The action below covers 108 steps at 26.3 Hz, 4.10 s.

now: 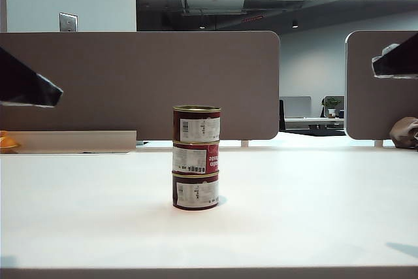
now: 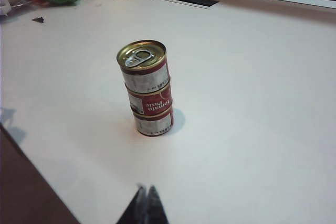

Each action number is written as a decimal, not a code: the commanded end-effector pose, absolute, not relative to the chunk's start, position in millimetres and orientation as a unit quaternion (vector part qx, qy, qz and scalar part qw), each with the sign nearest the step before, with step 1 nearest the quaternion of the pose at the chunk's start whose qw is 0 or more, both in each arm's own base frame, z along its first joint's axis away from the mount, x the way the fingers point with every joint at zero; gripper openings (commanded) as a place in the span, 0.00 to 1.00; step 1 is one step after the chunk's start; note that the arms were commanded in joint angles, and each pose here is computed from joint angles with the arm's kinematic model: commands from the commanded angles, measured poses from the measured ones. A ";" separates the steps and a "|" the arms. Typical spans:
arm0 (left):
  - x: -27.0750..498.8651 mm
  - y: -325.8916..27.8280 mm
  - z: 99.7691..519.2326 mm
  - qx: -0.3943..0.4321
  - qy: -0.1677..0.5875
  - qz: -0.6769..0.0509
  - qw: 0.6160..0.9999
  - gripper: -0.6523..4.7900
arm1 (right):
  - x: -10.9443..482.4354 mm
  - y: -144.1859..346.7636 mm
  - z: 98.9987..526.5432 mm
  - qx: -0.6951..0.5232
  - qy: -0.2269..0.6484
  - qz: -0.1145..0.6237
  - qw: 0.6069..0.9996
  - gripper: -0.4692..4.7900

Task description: Pick up the cans one by one and stack them together.

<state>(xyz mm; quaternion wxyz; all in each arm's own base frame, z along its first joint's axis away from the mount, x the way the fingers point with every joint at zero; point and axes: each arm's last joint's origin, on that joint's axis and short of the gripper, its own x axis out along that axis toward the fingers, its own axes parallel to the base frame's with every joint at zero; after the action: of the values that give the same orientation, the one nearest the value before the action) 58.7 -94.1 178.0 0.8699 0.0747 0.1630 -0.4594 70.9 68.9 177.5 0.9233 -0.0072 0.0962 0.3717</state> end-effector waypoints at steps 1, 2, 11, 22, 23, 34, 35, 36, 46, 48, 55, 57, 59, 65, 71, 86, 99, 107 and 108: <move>59.4 -94.2 179.9 0.069 0.158 -0.460 0.871 0.11 | 70.9 67.2 181.0 0.000 0.081 0.367 0.927 0.09; 59.8 -94.0 179.9 0.069 0.158 -0.458 0.872 0.11 | 71.1 66.5 181.3 0.001 0.080 0.364 0.928 0.09; 78.8 -78.3 180.2 0.050 0.163 -0.359 0.918 0.11 | 80.7 53.2 182.1 0.009 0.075 0.285 0.956 0.09; 90.6 -26.5 196.5 -0.007 0.074 -0.122 0.990 0.11 | 90.6 17.3 186.0 0.026 0.045 0.093 0.994 0.09; 89.7 -26.1 197.3 -0.008 0.069 -0.122 0.990 0.11 | 89.7 15.8 187.0 0.027 0.038 0.086 0.995 0.09; 86.5 -25.1 199.4 -0.011 0.054 -0.124 0.991 0.11 | 87.8 12.4 189.5 0.028 0.020 0.069 0.997 0.09; 86.5 -25.1 199.4 -0.011 0.054 -0.124 0.991 0.11 | 87.8 12.4 189.5 0.028 0.020 0.069 0.997 0.09; 86.5 -25.1 199.4 -0.011 0.054 -0.124 0.991 0.11 | 87.8 12.4 189.5 0.028 0.021 0.069 0.997 0.09; 82.5 -10.2 202.6 -0.018 0.025 -0.048 0.998 0.11 | 88.2 12.2 187.7 0.028 0.024 0.068 0.997 0.09; 82.5 -10.2 202.1 -0.018 0.027 -0.048 0.998 0.11 | 88.9 11.7 185.2 0.028 0.028 0.066 0.997 0.09; 83.7 -10.4 198.3 -0.017 0.033 -0.048 0.998 0.11 | 93.0 8.8 167.5 0.027 0.055 0.046 0.997 0.09; 84.4 -10.5 195.5 -0.017 0.037 -0.048 0.998 0.11 | 94.0 8.0 161.8 0.027 0.063 0.040 0.997 0.09; 85.5 -10.6 191.2 -0.016 0.044 -0.047 0.998 0.11 | 94.9 7.2 156.8 0.027 0.070 0.036 0.997 0.09; 91.0 -11.4 166.5 -0.013 0.081 -0.046 0.996 0.11 | 95.0 6.2 148.8 0.027 0.096 0.029 0.995 0.09; 94.3 -11.9 150.7 -0.011 0.094 -0.047 0.994 0.11 | 95.2 6.2 148.6 0.027 0.094 0.029 0.995 0.09; 95.4 -6.7 148.3 -0.013 0.094 -0.020 0.995 0.11 | 96.1 6.3 147.2 0.027 0.087 0.030 0.995 0.09; 95.7 -0.1 148.3 -0.016 0.093 0.015 0.995 0.11 | 96.1 6.3 147.2 0.027 0.087 0.030 0.995 0.09; 95.7 -0.1 148.3 -0.016 0.093 0.015 0.995 0.11 | 96.1 6.4 147.2 0.027 0.087 0.030 0.995 0.09; 95.7 -0.1 148.3 -0.016 0.093 0.015 0.995 0.11 | 96.1 6.4 147.2 0.027 0.087 0.030 0.995 0.09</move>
<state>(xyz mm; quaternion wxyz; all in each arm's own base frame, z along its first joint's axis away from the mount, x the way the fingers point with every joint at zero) 95.4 -0.2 149.2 0.9954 -0.0179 0.0929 0.0150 95.6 6.4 148.5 0.9952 0.0266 0.0886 0.0306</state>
